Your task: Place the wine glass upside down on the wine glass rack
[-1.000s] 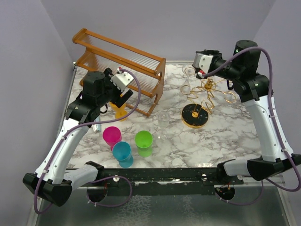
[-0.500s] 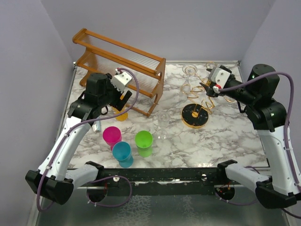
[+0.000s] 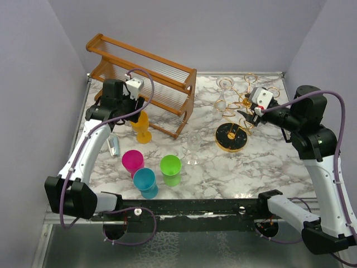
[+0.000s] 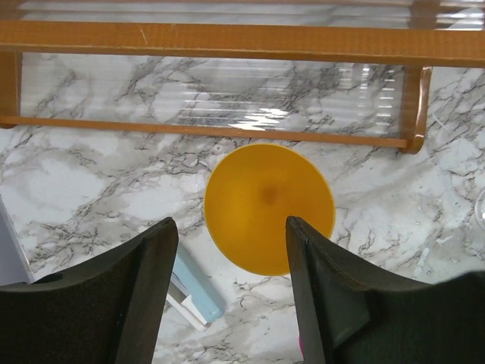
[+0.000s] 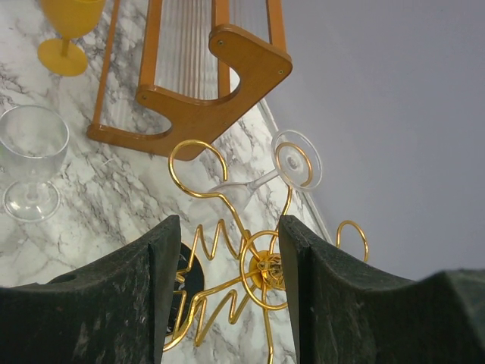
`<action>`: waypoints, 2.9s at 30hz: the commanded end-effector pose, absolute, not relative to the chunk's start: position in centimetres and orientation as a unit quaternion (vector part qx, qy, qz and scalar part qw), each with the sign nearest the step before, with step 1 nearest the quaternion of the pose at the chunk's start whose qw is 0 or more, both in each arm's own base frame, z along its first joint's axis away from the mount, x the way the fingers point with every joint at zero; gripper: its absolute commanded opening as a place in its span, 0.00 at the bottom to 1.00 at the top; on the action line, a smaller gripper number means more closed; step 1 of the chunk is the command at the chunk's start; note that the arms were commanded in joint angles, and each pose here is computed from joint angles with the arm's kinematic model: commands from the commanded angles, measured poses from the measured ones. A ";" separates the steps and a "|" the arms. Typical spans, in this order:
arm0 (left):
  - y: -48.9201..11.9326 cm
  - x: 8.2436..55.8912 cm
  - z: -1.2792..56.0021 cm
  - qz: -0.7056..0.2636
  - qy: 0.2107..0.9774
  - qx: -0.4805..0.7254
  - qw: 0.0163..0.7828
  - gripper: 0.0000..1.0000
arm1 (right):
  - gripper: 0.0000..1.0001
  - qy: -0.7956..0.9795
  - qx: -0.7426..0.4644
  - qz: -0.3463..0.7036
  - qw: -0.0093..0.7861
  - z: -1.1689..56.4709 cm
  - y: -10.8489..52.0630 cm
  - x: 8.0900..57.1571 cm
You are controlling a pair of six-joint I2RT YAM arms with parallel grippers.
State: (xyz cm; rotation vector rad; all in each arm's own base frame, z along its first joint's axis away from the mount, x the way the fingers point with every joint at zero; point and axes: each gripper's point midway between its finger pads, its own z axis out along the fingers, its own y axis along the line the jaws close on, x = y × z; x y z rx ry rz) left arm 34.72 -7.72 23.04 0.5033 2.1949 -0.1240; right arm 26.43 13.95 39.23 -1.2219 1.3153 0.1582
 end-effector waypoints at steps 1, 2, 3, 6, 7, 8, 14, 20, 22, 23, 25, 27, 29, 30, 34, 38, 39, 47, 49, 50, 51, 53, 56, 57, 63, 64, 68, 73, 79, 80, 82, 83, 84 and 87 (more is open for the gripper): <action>-6.9 36.0 22.3 -0.027 0.896 0.180 0.405 0.60 | 0.55 0.575 -0.516 0.071 0.631 39.8 13.6 25.7; -6.7 36.2 22.0 -0.022 0.899 0.178 0.400 0.59 | 0.54 0.576 -0.516 0.072 0.630 39.7 13.6 25.6; -6.6 36.4 21.8 -0.019 0.900 0.178 0.397 0.58 | 0.54 0.575 -0.515 0.074 0.631 39.8 13.6 25.6; -6.5 36.6 20.9 -0.014 0.904 0.182 0.385 0.54 | 0.54 0.575 -0.514 0.082 0.632 40.1 13.8 25.3; -6.5 36.6 20.5 -0.012 0.906 0.184 0.381 0.53 | 0.54 0.574 -0.515 0.085 0.631 40.1 13.9 25.2; -6.4 36.6 20.1 -0.010 0.908 0.185 0.375 0.51 | 0.54 0.574 -0.515 0.087 0.631 40.2 13.9 25.2; -6.4 36.9 18.4 -0.010 0.918 0.192 0.347 0.35 | 0.54 0.577 -0.513 0.096 0.628 39.8 14.0 25.2; -6.6 37.1 16.7 -0.015 0.928 0.200 0.313 0.17 | 0.54 0.585 -0.508 0.090 0.626 39.1 13.7 25.6; -6.9 37.4 17.3 -0.021 0.926 0.201 0.318 0.11 | 0.54 0.588 -0.506 0.088 0.625 38.9 13.5 25.7; -7.0 37.4 17.5 -0.024 0.925 0.202 0.320 0.08 | 0.54 0.590 -0.504 0.085 0.625 38.8 13.4 25.8; -7.2 37.3 17.8 -0.028 0.924 0.203 0.324 0.04 | 0.55 0.590 -0.504 0.083 0.626 38.8 13.3 25.9; -7.2 37.1 18.3 -0.029 0.921 0.206 0.330 0.02 | 0.54 0.591 -0.503 0.083 0.626 38.7 13.2 25.9; -7.0 36.8 19.0 -0.025 0.917 0.207 0.341 0.01 | 0.54 0.593 -0.500 0.081 0.625 38.6 13.0 26.1; -7.0 36.8 19.6 -0.024 0.913 0.209 0.351 0.00 | 0.55 0.594 -0.499 0.078 0.626 38.6 13.0 26.2; -6.9 35.6 21.0 -0.024 0.898 0.229 0.374 0.00 | 0.56 0.604 -0.484 0.059 0.631 38.6 12.1 27.1; -6.8 34.4 23.5 -0.019 0.876 0.248 0.412 0.00 | 0.61 0.623 -0.455 0.024 0.635 38.1 10.6 28.9; -6.7 34.2 24.1 -0.017 0.872 0.249 0.421 0.00 | 0.62 0.628 -0.447 0.018 0.637 38.2 10.2 29.2; -6.0 32.4 29.0 0.003 0.836 0.254 0.486 0.00 | 0.79 0.653 -0.367 -0.016 0.663 40.4 7.7 31.1; -6.0 32.3 30.8 0.005 0.825 0.252 0.505 0.00 | 0.93 0.659 -0.355 -0.029 0.663 40.4 7.0 31.3; -6.0 32.2 31.7 0.007 0.819 0.251 0.515 0.00 | 0.98 0.660 -0.354 -0.033 0.662 40.2 6.8 31.4; -6.0 32.2 33.0 0.008 0.811 0.249 0.529 0.00 | 1.00 0.661 -0.353 -0.036 0.661 40.1 6.7 31.5; -6.0 32.0 35.2 0.011 0.796 0.246 0.552 0.00 | 0.99 0.661 -0.349 -0.035 0.663 39.9 6.7 31.4; -5.9 31.5 40.1 0.017 0.764 0.240 0.599 0.00 | 0.99 0.661 -0.345 -0.024 0.666 40.0 7.0 31.2; -5.8 31.3 41.7 0.019 0.752 0.237 0.614 0.00 | 0.99 0.662 -0.343 -0.022 0.666 40.1 7.0 31.3; -5.6 29.8 48.5 0.027 0.701 0.226 0.676 0.00 | 1.00 0.650 -0.355 0.016 0.672 41.7 8.3 30.3; -5.5 29.7 49.3 0.028 0.695 0.225 0.682 0.00 | 1.00 0.645 -0.360 0.025 0.673 42.2 8.7 30.0; -5.5 29.6 51.9 0.030 0.676 0.221 0.702 0.00 | 1.00 0.633 -0.374 0.039 0.677 44.1 9.3 28.7; -5.5 29.6 53.3 0.031 0.666 0.218 0.713 0.00 | 1.00 0.621 -0.370 0.035 0.690 46.3 9.3 28.4; -14.4 27.8 55.8 -0.262 0.614 0.235 0.707 0.00 | 1.00 0.602 -0.380 0.073 0.698 48.6 10.6 27.6; -14.7 28.0 56.0 -0.274 0.610 0.232 0.706 0.00 | 1.00 0.601 -0.383 0.082 0.697 48.7 10.9 27.5; -15.3 28.3 56.3 -0.298 0.604 0.228 0.703 0.00 | 1.00 0.601 -0.384 0.090 0.695 49.0 11.2 27.6; -15.6 28.4 56.6 -0.311 0.600 0.226 0.701 0.00 | 0.99 0.602 -0.380 0.091 0.696 49.2 11.1 27.7; -15.9 28.6 56.7 -0.322 0.597 0.223 0.700 0.00 | 0.98 0.604 -0.373 0.090 0.699 49.5 11.0 27.9; -16.8 29.0 57.2 -0.357 0.589 0.216 0.692 0.00 | 0.97 0.613 -0.347 0.090 0.704 50.1 10.6 28.6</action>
